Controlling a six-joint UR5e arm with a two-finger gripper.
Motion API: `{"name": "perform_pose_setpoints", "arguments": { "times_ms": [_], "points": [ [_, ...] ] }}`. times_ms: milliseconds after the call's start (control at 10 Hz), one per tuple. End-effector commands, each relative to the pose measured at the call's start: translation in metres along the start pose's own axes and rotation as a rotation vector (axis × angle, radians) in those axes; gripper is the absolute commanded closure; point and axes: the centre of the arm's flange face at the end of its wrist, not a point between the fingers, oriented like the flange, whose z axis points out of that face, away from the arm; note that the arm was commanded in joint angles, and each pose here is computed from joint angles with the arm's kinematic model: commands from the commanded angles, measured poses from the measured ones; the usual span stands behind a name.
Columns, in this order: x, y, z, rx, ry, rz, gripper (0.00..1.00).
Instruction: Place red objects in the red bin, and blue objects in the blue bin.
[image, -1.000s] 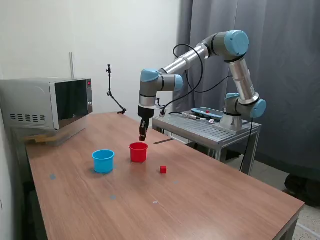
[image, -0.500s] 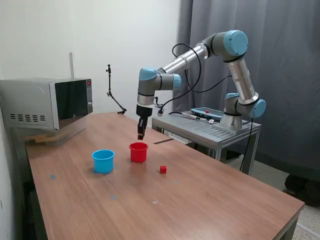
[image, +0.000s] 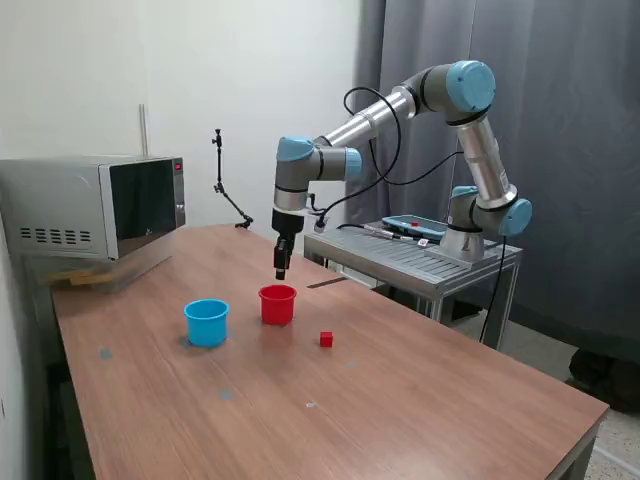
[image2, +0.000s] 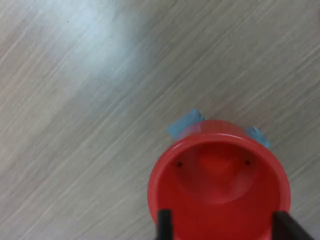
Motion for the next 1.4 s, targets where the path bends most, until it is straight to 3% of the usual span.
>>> {"name": "perform_pose_setpoints", "arguments": {
  "times_ms": [0, 300, 600, 800, 1300],
  "points": [
    [0.0, 0.0, 0.0, 0.0, 0.0, 0.002, 0.0],
    [0.002, -0.001, -0.001, 0.0, 0.004, 0.007, 0.0],
    [0.034, -0.039, -0.013, -0.005, 0.017, -0.039, 0.0],
    [0.07, -0.087, -0.014, 0.046, 0.071, -0.123, 0.0],
    [0.081, -0.151, 0.015, 0.12, 0.038, -0.224, 0.0]
  ]
}}
